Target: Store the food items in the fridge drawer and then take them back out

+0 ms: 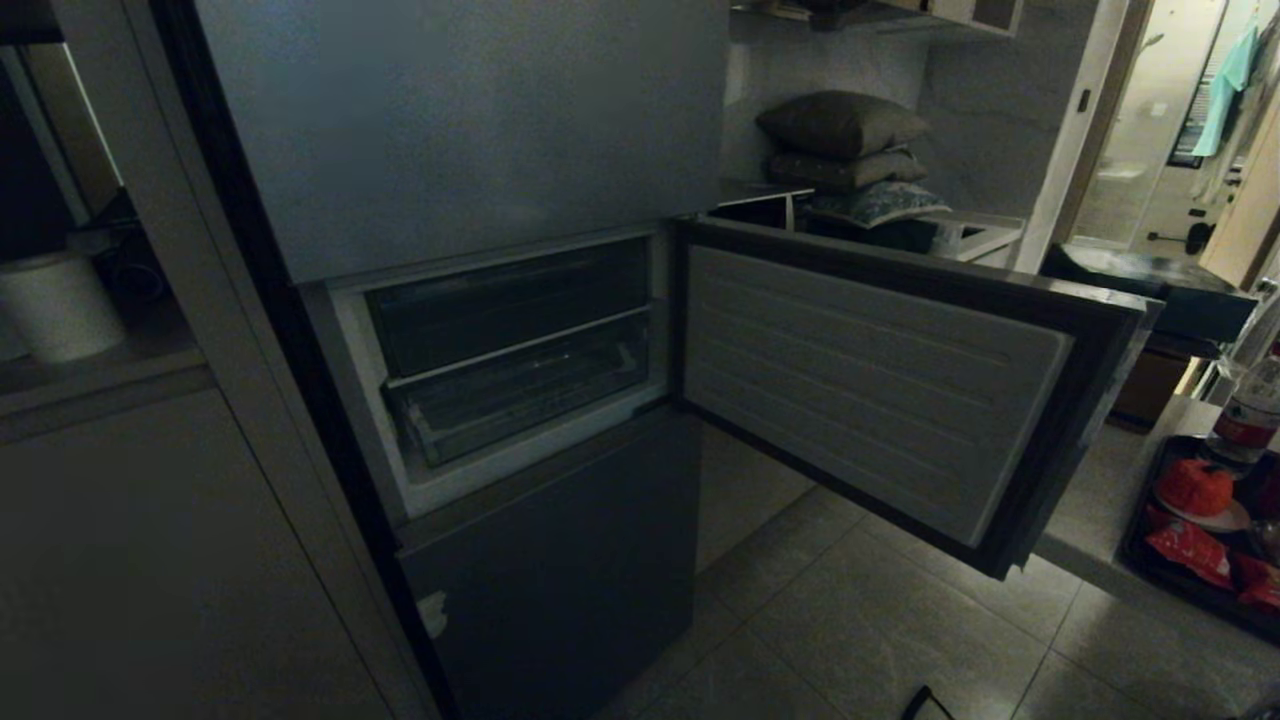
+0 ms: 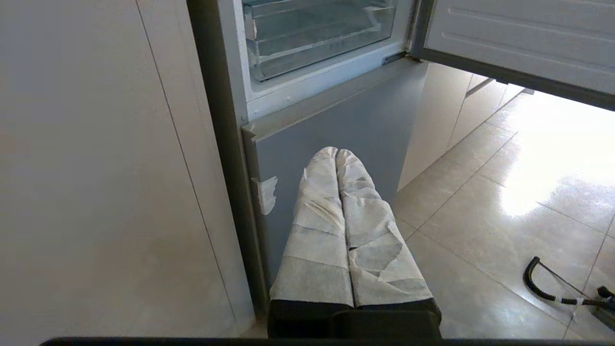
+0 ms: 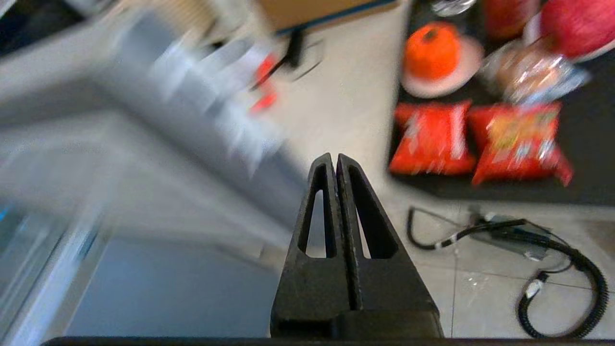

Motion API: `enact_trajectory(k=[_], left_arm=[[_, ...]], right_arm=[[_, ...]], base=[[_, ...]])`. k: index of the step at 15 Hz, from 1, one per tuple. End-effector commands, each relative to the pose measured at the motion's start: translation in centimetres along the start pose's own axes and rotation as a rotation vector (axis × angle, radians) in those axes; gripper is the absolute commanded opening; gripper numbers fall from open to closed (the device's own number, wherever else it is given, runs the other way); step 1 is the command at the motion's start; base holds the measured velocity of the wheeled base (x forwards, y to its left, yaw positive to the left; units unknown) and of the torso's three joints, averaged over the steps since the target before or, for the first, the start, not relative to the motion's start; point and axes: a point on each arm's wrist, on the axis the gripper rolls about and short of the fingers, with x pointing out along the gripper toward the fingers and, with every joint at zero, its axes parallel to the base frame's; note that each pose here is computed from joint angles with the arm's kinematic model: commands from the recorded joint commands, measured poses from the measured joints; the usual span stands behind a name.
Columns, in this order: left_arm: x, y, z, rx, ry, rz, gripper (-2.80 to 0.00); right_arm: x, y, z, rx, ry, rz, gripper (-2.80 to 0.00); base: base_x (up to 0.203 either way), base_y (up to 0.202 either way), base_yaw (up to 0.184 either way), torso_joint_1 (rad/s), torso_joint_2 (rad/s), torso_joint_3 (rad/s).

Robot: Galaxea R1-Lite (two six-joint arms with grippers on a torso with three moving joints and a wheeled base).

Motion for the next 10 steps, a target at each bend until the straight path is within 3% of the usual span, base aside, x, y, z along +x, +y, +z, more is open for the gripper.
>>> enact_trajectory(k=[1,4,7,10], left_arm=[[0.0,0.0,0.0,0.000,0.000,0.001,-2.80],[0.0,0.0,0.0,0.000,0.000,0.001,-2.80],[0.0,0.0,0.0,0.000,0.000,0.001,-2.80],[0.0,0.0,0.0,0.000,0.000,0.001,-2.80]], right_arm=[[5.2,-1.5,0.2,0.018,0.063,-0.097,-2.80],[9.6,-3.2,2.0,0.057,0.050,-0.071,-2.80],[13.4,-3.4,2.9,0.094,0.040,0.097,-2.80],[16.6,-2.9,3.7,0.198,0.065,0.228,-2.80]], base=[[0.000,0.000,0.000,0.000,0.00,0.000],[0.000,0.000,0.000,0.000,0.00,0.000],[0.000,0.000,0.000,0.000,0.00,0.000],[0.000,0.000,0.000,0.000,0.00,0.000]])
